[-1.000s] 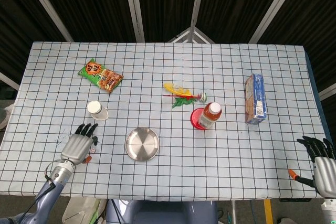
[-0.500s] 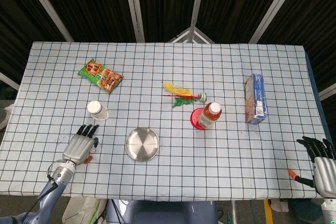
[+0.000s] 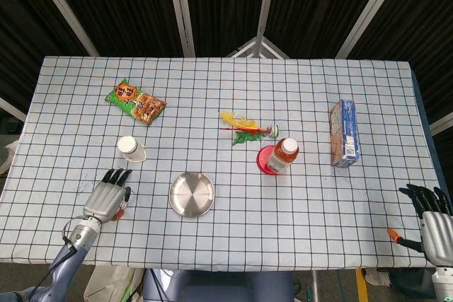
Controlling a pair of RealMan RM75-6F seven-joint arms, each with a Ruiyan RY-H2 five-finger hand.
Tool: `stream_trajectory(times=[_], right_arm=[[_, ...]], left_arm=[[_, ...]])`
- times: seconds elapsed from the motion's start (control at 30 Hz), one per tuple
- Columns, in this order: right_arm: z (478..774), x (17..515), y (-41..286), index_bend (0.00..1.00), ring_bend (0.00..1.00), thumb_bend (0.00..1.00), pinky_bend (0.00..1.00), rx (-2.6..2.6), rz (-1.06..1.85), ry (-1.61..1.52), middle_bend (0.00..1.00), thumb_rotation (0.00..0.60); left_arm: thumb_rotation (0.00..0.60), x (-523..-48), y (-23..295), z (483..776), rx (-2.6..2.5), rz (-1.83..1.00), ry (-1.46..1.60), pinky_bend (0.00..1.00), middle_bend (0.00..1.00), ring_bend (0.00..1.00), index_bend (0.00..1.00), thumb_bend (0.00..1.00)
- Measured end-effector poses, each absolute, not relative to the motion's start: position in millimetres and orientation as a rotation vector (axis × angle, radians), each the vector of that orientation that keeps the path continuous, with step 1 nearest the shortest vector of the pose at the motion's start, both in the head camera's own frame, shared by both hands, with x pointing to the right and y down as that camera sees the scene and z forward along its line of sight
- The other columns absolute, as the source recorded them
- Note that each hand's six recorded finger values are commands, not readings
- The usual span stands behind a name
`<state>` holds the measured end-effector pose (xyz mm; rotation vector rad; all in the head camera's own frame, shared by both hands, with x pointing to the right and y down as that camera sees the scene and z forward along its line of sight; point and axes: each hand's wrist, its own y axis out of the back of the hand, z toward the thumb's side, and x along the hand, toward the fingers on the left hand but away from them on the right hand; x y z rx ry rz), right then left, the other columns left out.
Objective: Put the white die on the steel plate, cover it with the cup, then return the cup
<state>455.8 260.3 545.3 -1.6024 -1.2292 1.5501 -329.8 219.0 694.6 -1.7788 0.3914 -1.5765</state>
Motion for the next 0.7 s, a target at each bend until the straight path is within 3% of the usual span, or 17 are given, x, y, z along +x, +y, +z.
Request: stream_trajectory(times=[0.23,0.47,0.7], right_arm=[[544.8,456.2,260.4,0.22,0.13,0.10,0.00,-1.600,1.552,-1.230,0.19,0.600],[545.9,457.1,260.6,0.22,0.13,0.10,0.00,-1.600,1.560,-1.230,0.19,0.600],[544.6,456.6,260.1,0.22,0.13,0.10,0.00,-1.598,1.554,-1.234,0.19,0.600]], left_arm=[[0.600,-331.3,220.6,695.2,-1.781,-1.582,0.389,0.03,0.05,0.00,0.53,0.44],[0.600,-331.9,221.1,696.3,-1.787,-1.589,0.392,0.03,0.09,0.00,0.58,0.54],[0.600,-323.2,214.1,687.0,-1.824,-1.532,0.470,0.03,0.10,0.00,0.59,0.54]])
